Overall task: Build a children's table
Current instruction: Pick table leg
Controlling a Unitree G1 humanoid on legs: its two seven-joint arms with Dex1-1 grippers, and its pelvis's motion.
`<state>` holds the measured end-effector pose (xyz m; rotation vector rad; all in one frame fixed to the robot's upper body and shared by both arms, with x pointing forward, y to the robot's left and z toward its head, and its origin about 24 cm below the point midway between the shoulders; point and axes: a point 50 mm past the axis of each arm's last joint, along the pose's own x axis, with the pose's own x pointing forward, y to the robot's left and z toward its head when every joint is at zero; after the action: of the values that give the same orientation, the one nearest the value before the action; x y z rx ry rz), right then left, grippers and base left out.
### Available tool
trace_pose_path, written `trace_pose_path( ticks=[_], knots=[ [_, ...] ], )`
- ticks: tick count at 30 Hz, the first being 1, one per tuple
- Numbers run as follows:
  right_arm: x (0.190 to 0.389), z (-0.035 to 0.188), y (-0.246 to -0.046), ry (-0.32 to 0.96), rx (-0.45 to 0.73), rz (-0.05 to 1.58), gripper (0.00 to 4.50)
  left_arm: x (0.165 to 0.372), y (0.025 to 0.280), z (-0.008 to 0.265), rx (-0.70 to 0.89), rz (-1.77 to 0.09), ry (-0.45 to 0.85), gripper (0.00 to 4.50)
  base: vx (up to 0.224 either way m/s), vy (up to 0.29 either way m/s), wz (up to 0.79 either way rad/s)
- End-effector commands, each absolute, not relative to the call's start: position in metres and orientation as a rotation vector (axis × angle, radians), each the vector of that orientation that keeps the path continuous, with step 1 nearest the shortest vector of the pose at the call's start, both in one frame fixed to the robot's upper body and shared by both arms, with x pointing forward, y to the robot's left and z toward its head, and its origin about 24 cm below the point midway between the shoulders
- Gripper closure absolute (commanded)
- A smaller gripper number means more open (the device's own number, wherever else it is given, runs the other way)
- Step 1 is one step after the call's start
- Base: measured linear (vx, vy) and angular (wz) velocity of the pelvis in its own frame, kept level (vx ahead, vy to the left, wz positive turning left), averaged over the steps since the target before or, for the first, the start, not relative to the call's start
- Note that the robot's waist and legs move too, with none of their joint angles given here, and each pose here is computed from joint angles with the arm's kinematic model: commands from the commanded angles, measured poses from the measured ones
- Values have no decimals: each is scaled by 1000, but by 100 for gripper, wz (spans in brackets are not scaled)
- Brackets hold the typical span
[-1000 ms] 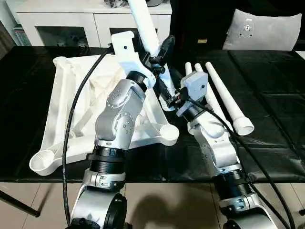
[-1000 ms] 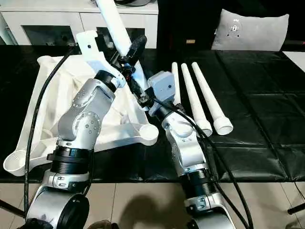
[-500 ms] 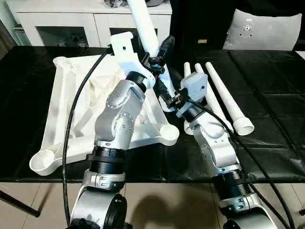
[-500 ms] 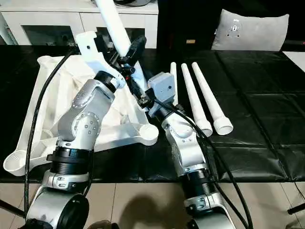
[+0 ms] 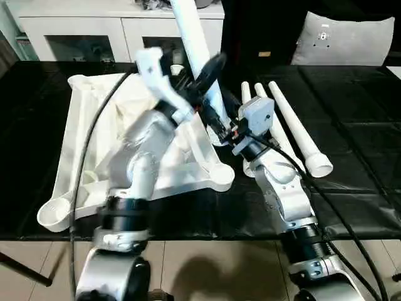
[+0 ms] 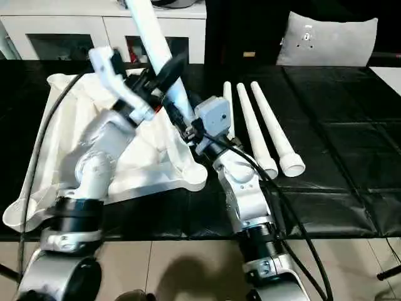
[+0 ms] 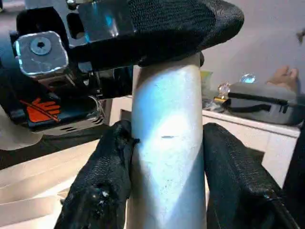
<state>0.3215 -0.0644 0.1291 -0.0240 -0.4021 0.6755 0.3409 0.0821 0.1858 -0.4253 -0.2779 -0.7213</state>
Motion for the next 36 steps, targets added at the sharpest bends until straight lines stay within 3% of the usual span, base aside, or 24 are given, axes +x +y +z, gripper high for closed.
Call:
trace_pose_path(
  ticks=[1,8,14,15,16,26,36],
  knots=[
    [321,126,-66,-394,-20,674,266,338,76,186,-413,-784,-275,262,0,0,0],
    [320,124,-65,-387,-32,681,266,338,77,185,-433,-782,-266,264,0,0,0],
    [324,122,-70,-372,-57,635,266,347,80,179,-424,-655,-204,264,0,0,0],
    [324,122,-70,-371,-53,636,210,347,80,179,-422,-653,-204,264,0,0,0],
    [325,121,-70,-359,-27,648,197,348,81,180,-416,-641,-205,264,0,0,0],
    [317,118,-77,-307,6,723,119,358,108,182,-338,-521,-199,264,0,0,0],
    [328,124,-125,-138,207,673,32,360,119,181,-301,-589,-150,264,0,0,0]
  ],
)
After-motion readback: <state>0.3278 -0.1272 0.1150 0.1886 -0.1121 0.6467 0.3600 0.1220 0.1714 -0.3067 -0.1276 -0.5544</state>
